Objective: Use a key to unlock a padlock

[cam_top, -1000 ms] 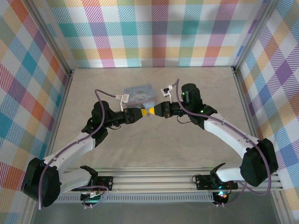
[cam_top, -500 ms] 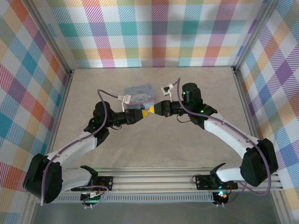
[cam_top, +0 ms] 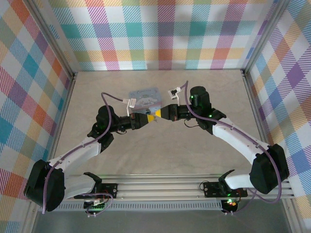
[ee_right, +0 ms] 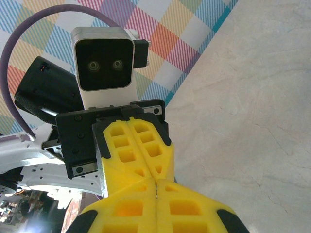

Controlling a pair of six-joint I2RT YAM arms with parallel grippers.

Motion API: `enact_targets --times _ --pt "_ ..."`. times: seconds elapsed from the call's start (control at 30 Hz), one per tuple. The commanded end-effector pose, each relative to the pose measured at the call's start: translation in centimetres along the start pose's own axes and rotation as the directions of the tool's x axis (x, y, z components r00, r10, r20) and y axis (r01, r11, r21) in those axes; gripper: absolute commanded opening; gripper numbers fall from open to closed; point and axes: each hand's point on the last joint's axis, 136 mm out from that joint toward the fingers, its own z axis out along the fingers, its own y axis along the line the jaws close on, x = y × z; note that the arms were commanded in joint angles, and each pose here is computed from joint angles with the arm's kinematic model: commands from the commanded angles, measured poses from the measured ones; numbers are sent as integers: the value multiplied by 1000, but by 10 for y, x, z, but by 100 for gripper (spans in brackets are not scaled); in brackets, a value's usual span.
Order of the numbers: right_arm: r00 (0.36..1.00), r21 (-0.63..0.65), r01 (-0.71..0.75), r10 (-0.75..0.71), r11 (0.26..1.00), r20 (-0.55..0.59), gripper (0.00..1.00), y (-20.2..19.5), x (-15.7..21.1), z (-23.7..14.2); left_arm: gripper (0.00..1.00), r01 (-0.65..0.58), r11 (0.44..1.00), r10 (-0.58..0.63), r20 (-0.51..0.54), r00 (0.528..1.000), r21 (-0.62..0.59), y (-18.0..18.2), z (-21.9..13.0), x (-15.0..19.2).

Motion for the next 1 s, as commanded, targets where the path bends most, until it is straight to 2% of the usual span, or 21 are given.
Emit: enact_targets --times 0.0,0.13,0.23,0.33,0.43,0.5,0.6,0.8,0.87,0.97 --pt "999 -48 34 -34 998 6 0 10 -3 -1 0 -36 999 36 2 999 10 -3 -2 2" --pt "999 -40 34 -34 999 7 2 9 -2 -1 0 -55 998 55 5 998 -16 -3 -5 3" --pt "999 -16 29 -29 999 12 17 6 -3 -2 0 -62 996 62 0 998 -56 2 -7 3" --pt "999 -7 31 -31 1000 10 24 6 -3 -3 0 -66 996 66 2 998 -63 3 -8 3" --pt "1000 22 23 -23 999 13 45 2 -4 -4 0 -59 994 59 1 998 -94 9 -9 3" --pt "1000 67 8 -10 998 28 52 -5 -6 -6 0 -56 989 57 4 998 -135 16 -12 2" --pt "998 188 -45 34 981 62 55 -29 -14 -12 0 -49 974 53 9 999 -222 30 -22 0" --pt "989 412 -147 125 899 80 56 -88 -30 -16 0 -23 892 49 45 998 -451 66 -60 -21" --pt "985 462 -170 151 870 78 58 -108 -37 -12 0 -17 852 55 58 997 -524 78 -75 -30" --pt "984 527 -175 170 832 59 60 -136 -49 -2 0 -11 758 65 59 996 -652 102 -97 -41"
